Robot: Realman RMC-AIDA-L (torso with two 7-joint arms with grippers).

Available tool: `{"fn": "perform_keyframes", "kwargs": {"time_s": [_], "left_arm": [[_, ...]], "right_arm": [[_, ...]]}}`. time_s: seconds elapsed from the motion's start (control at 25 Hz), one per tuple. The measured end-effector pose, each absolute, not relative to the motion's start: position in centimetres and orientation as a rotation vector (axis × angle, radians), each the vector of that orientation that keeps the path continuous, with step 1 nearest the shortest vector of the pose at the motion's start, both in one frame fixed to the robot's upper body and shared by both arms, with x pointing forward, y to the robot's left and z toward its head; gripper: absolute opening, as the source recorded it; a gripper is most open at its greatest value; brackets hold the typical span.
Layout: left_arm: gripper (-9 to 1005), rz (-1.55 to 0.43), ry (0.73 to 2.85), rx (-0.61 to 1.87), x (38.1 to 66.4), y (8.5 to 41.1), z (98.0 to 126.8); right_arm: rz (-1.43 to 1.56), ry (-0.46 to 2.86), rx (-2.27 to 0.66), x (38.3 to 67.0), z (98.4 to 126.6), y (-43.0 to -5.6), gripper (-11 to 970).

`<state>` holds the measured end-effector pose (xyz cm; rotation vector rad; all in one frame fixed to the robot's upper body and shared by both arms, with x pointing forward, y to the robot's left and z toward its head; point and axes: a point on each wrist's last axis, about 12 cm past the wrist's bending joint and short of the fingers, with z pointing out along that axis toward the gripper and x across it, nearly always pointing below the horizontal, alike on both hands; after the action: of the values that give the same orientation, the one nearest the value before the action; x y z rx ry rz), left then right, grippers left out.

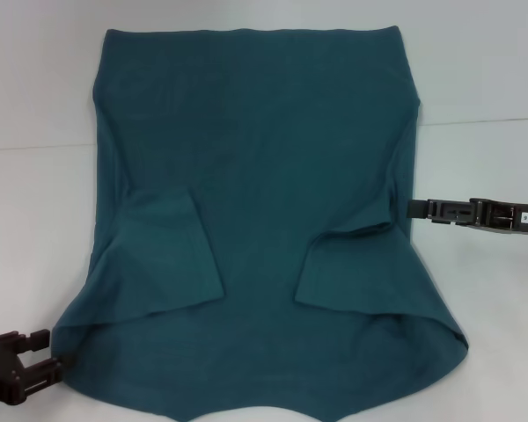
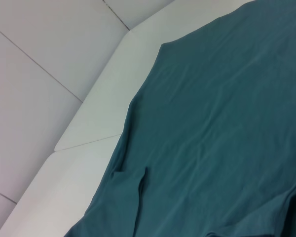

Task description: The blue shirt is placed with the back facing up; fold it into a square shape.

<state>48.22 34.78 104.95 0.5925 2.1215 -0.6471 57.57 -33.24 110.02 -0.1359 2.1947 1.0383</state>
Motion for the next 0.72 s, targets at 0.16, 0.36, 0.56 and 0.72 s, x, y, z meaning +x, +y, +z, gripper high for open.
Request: {"fn": "perform_keyframes", "kwargs": {"time_s": [0.16,0.36,0.56,0.72], "left_arm": [[523,-0.654,2.129,0.594,48.35,34.62,104.88],[505,-0.654,2.140,0.586,48.47,34.67,104.90],[487,-0.640,2.148,0.570,48.62,34.86,104.99],[325,-0.631,2.148,0.573,48.72,34.91,105.12]], "right_arm": [[1.038,2.193,-0.136,57.62,110.07,-33.24,832],[1.036,2.192,-0.134,57.65,110.10,-33.27,833],[1.038,2.185,-0.131,57.71,110.19,-33.30,835],[1.037,2.185,-0.132,57.71,110.21,-33.33,835]]}}
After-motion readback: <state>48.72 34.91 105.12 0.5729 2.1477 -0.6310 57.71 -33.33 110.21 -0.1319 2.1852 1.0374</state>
